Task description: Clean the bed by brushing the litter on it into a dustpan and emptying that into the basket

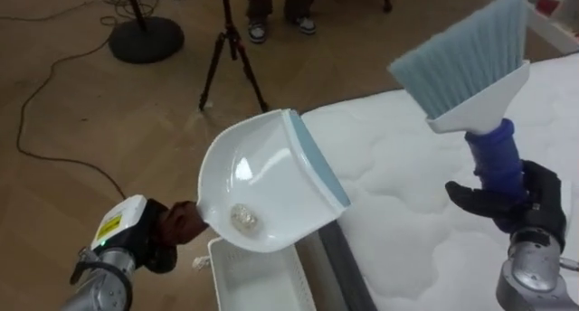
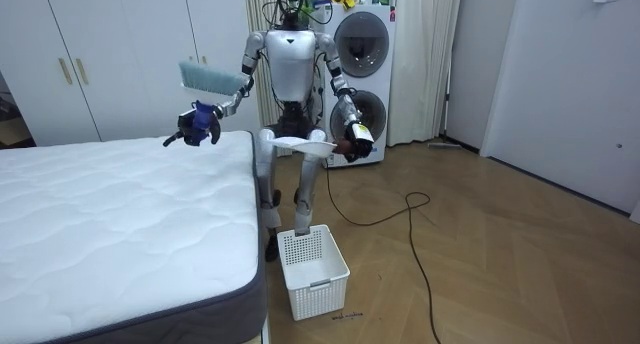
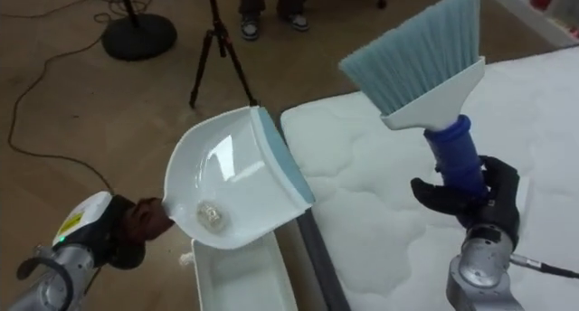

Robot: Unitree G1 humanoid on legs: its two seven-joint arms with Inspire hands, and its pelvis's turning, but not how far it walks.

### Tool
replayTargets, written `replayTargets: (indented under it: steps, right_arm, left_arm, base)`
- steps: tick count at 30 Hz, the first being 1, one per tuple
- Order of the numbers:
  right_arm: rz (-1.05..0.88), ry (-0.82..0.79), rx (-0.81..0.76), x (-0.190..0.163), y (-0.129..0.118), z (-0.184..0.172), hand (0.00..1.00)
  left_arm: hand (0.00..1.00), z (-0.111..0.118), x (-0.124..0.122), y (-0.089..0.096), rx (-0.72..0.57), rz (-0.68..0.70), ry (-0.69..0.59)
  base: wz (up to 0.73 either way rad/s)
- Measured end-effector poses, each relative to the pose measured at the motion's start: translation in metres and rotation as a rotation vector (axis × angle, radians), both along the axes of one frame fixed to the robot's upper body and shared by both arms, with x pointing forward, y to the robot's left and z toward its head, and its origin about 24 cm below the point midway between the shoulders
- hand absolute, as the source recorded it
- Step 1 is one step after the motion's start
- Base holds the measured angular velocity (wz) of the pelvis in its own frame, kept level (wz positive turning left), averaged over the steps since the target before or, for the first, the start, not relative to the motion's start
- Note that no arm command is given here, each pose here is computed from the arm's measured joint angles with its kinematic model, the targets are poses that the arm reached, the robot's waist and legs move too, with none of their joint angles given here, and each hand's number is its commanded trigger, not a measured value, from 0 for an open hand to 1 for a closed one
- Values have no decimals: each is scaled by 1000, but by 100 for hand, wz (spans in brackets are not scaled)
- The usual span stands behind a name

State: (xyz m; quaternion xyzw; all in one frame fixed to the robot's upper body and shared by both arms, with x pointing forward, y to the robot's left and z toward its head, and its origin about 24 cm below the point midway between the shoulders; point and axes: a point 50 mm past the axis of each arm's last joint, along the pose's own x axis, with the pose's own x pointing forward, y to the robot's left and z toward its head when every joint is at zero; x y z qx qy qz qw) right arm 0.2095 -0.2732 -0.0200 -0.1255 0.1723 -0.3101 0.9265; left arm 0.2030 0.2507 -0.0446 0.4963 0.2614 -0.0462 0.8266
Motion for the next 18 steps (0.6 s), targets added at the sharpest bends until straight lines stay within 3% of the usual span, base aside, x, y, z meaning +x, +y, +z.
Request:
replayTargets:
  steps: [6,18]
  right_arm:
    - [-9,-1,-1,0,-1,0,0]
    - [-28,-35,-11,1,-7,7,0]
  left_arm:
    - [100,1,-1,4,15,5,5]
    - [100,8,-1,20,124,36,4]
  base:
    - [27]
    - [0]
